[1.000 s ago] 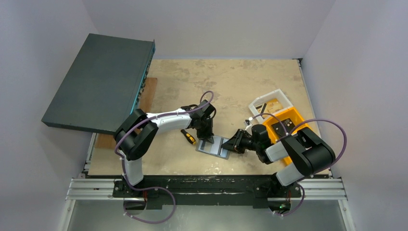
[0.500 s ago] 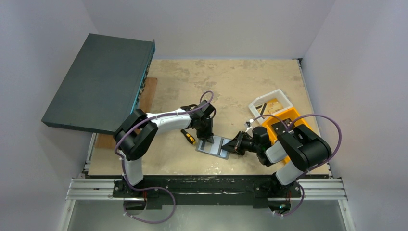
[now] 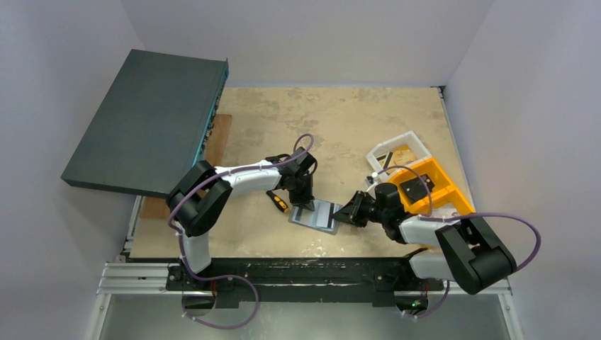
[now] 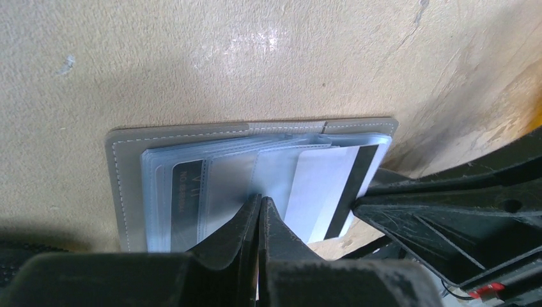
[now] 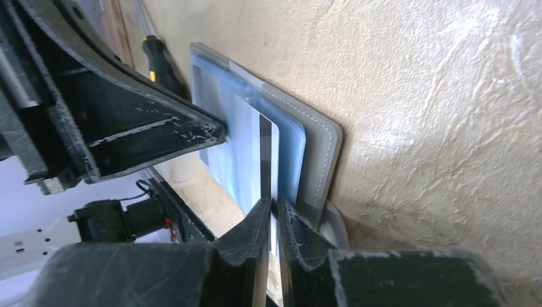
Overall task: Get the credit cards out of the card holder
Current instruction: Remove the credit card from the card holder, then place the credit card in the storage box.
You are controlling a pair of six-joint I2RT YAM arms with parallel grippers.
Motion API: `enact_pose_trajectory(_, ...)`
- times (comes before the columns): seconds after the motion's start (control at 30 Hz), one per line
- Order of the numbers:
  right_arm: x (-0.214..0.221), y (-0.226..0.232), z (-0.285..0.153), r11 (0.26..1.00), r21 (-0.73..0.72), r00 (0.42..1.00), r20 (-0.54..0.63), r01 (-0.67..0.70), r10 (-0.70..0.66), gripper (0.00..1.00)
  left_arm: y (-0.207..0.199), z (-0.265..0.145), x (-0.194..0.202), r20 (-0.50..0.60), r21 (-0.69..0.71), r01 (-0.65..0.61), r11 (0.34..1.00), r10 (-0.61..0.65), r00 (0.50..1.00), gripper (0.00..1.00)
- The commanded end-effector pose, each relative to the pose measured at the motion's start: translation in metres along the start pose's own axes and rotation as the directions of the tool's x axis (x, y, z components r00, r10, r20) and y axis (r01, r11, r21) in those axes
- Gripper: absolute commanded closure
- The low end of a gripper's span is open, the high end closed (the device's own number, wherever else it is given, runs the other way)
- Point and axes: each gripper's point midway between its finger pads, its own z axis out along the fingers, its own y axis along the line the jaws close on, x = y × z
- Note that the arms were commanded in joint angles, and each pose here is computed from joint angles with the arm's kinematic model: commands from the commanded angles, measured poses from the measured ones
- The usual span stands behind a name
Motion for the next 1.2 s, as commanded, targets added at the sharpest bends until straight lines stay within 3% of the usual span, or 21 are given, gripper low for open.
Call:
enact_pose_trajectory(0.0, -0.006, -0.002, 0.007, 0.999, 0.03, 0.999, -0.022, 0.041, -0.041, 0.85, 0.056, 0.009, 0.012, -0.032, -0.194, 0.003, 0.981, -0.009, 0.999, 1.0)
enact_pose_trajectory(0.1, -0.008, 0.0, 0.012, 0.999, 0.019, 0.999, -0.028, 0.036, -0.035, 0.77, 0.054, 0.009, 0.012, -0.032, -0.187, 0.002, 0.982, -0.009, 0.999, 1.0)
enact_pose_trajectory(0.23, -0.009, 0.0, 0.017, 0.999, 0.014, 0.999, -0.039, 0.032, -0.031, 0.75, 0.052, 0.009, 0.01, -0.032, -0.181, 0.001, 0.983, -0.007, 0.999, 1.0)
enact_pose_trajectory(0.33, -0.009, 0.002, 0.018, 1.0, 0.007, 0.999, -0.043, 0.024, -0.024, 0.81, 0.05, 0.009, 0.01, -0.033, -0.177, 0.001, 0.984, -0.007, 0.999, 1.0)
enact_pose_trajectory(0.47, -0.01, 0.0, 0.015, 0.999, 0.026, 0.999, -0.033, 0.024, -0.023, 1.0, 0.048, 0.009, 0.009, -0.031, -0.171, 0.001, 0.985, -0.006, 0.999, 1.0)
enact_pose_trajectory(0.77, -0.028, -0.016, -0.022, 0.97, 0.236, 0.991, 0.101, 0.061, -0.087, 1.0, 0.049, 0.006, 0.008, -0.03, -0.173, -0.014, 0.985, 0.009, 0.999, 1.0)
enact_pose_trajectory(0.97, -0.033, 0.006, -0.037, 0.974, 0.209, 0.986, 0.128, 0.083, -0.112, 1.0, 0.033, -0.006, -0.002, 0.009, -0.124, -0.045, 0.991, 0.047, 0.999, 1.0)
enact_pose_trajectory(1.17, -0.048, 0.036, -0.045, 0.977, 0.177, 0.977, 0.15, 0.122, -0.149, 1.0, -0.018, -0.047, -0.025, 0.102, -0.008, -0.157, 0.988, 0.157, 0.982, 1.0)
